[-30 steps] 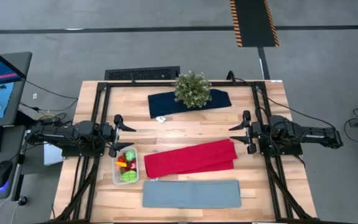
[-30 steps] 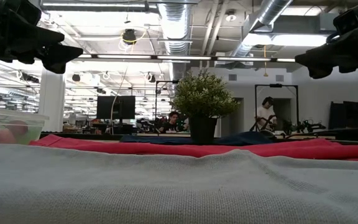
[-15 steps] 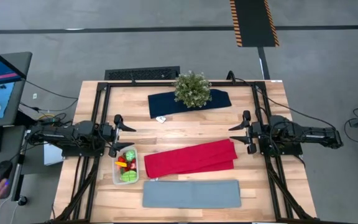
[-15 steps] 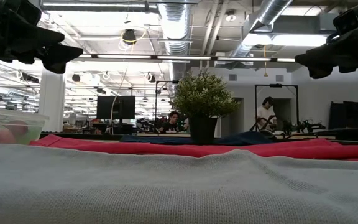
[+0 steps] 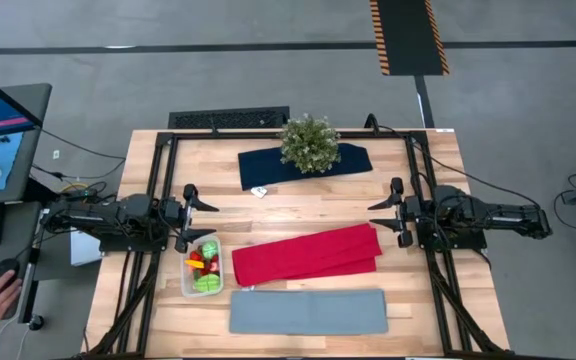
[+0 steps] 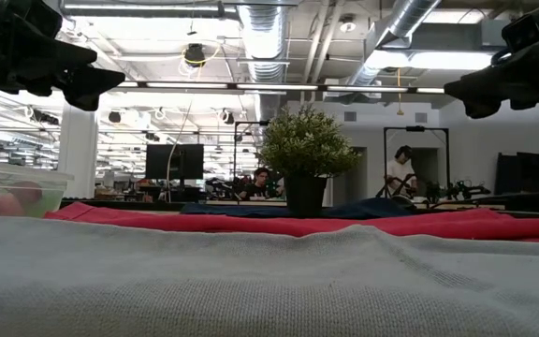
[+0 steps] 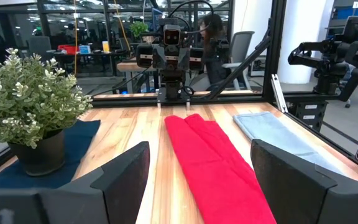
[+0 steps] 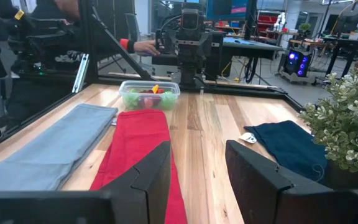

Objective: Pick and placing Produce into tupperware

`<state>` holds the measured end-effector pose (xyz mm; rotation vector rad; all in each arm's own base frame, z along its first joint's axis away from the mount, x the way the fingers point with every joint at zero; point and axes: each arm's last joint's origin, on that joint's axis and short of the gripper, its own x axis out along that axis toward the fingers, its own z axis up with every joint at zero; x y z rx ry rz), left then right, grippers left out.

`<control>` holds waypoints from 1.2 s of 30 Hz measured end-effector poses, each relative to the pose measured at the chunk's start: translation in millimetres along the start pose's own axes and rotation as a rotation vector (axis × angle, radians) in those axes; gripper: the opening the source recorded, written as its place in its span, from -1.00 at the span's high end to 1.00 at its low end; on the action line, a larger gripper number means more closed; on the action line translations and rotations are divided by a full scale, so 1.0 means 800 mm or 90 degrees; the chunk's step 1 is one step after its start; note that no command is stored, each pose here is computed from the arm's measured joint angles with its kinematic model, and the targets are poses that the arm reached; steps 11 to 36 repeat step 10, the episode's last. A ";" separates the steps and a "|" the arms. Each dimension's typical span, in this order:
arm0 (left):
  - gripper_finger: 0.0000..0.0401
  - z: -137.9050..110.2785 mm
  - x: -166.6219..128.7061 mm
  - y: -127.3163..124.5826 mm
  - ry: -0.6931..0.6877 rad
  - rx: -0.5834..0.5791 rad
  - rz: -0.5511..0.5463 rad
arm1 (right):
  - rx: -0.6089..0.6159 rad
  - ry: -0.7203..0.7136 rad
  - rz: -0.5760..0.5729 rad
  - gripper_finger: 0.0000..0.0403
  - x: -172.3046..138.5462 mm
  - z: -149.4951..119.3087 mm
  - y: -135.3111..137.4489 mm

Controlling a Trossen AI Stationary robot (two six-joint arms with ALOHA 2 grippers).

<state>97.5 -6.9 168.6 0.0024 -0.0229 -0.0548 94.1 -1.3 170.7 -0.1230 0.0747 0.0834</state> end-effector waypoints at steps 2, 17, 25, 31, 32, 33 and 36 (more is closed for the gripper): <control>-0.35 0.000 0.000 0.000 0.000 0.000 0.000 | 0.000 0.000 0.000 0.12 0.000 0.000 0.000; -0.35 0.000 0.000 0.000 0.000 0.000 0.000 | 0.000 0.000 0.000 0.13 0.000 0.000 0.000; -0.35 0.000 0.000 0.000 0.000 0.000 0.000 | 0.000 0.000 0.000 0.13 0.000 0.000 0.000; -0.35 0.000 0.000 0.000 0.000 0.000 0.000 | 0.000 0.000 0.000 0.13 0.000 0.000 0.000; -0.35 0.000 0.000 0.000 0.000 0.000 0.000 | 0.000 0.000 0.000 0.13 0.000 0.000 0.000; -0.35 0.000 0.000 0.000 0.000 0.000 0.000 | 0.000 0.000 0.000 0.13 0.000 0.000 0.000; -0.35 0.000 0.000 0.000 0.000 0.000 0.000 | 0.000 0.000 0.000 0.13 0.000 0.000 0.000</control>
